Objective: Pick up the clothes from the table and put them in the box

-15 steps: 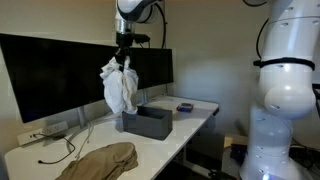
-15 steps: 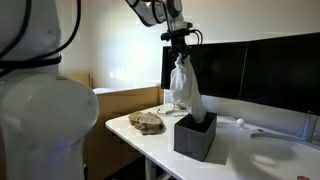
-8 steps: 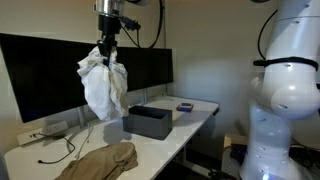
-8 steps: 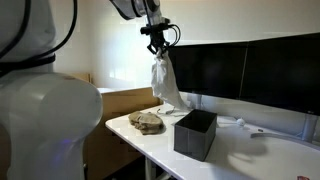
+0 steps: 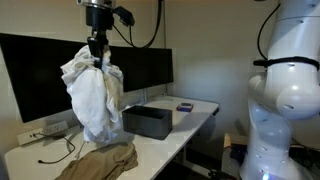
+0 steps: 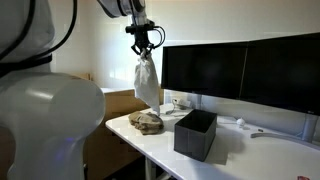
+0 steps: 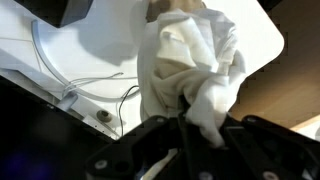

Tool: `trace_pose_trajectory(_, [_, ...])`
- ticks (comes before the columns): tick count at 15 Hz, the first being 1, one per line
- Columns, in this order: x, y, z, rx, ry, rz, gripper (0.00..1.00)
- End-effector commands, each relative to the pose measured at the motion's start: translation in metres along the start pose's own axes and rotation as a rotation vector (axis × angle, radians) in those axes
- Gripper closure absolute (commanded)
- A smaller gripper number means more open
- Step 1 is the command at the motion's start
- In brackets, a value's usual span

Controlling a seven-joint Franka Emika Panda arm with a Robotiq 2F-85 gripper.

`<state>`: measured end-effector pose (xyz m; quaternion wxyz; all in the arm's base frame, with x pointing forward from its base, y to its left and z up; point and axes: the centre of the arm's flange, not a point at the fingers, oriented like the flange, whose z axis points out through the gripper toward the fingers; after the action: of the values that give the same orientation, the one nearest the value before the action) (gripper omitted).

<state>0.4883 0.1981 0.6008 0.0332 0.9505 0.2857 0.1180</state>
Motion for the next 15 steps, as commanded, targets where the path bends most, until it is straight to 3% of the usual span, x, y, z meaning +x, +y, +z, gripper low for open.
trace_pose_trajectory(1, [-0.027, -0.014, -0.004, 0.01, -0.053, -0.061, 0.62])
trace_pose_trajectory(3, [-0.038, -0.013, -0.001, 0.026, -0.08, -0.068, 0.56])
trace_pose_trajectory(11, [-0.07, 0.034, 0.034, 0.056, -0.13, 0.028, 0.04])
trace_pose_trajectory(15, [-0.099, 0.07, 0.052, 0.173, -0.19, 0.012, 0.0])
